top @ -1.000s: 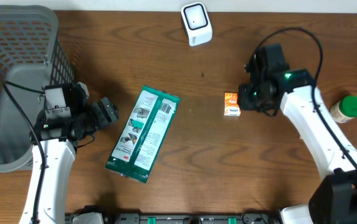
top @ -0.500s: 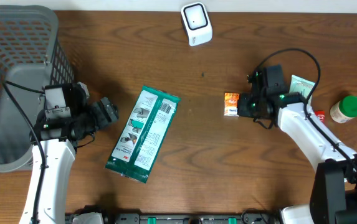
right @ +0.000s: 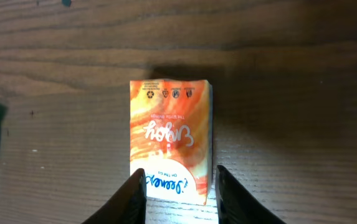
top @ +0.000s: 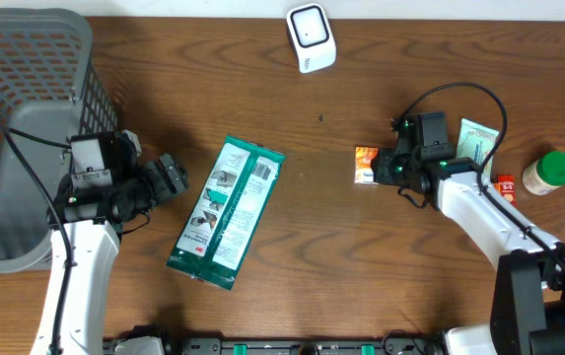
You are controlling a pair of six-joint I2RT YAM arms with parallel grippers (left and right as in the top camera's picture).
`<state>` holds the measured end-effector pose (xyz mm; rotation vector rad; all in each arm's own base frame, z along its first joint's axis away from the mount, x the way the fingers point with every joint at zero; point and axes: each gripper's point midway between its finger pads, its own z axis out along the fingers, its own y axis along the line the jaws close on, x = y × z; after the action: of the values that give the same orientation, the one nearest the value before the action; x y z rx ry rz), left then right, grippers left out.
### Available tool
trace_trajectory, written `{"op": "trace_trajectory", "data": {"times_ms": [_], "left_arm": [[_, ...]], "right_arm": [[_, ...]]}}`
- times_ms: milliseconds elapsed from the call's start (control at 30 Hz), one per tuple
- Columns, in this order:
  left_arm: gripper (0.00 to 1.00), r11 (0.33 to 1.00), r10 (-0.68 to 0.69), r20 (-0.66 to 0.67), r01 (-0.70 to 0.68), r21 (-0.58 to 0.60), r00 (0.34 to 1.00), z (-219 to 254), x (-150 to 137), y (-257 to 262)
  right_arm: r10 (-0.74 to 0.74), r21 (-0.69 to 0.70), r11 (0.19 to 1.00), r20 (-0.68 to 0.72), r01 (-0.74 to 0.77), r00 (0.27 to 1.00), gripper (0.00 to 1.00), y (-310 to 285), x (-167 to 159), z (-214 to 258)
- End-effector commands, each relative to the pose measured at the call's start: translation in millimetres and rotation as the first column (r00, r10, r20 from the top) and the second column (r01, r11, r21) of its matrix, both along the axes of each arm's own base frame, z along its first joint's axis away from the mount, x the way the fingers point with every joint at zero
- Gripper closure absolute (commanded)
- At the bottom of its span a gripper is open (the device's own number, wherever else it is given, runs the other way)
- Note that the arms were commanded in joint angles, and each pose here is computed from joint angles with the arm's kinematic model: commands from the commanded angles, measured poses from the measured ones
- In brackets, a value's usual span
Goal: Scan the item barcode
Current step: 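Lower the right gripper and close it on the orange pack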
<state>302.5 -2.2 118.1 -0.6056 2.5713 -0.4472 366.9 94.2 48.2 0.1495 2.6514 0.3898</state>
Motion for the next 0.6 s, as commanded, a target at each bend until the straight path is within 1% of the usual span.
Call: {"op": "trace_trajectory", "data": {"times_ms": [0, 567], "left_arm": [[0.07, 1.000, 0.026, -0.005, -0.026, 0.006, 1.000, 0.4, 0.8, 5.2], [0.07, 1.000, 0.026, -0.005, -0.026, 0.006, 1.000, 0.3, 0.8, 5.2]], "right_arm": [[-0.024, -0.002, 1.000, -0.015, 0.024, 1.000, 0.67, -9.0, 3.0, -10.8], [-0.030, -0.012, 0.999, -0.033, 0.030, 0.999, 0.70, -9.5, 14.7, -45.3]]}}
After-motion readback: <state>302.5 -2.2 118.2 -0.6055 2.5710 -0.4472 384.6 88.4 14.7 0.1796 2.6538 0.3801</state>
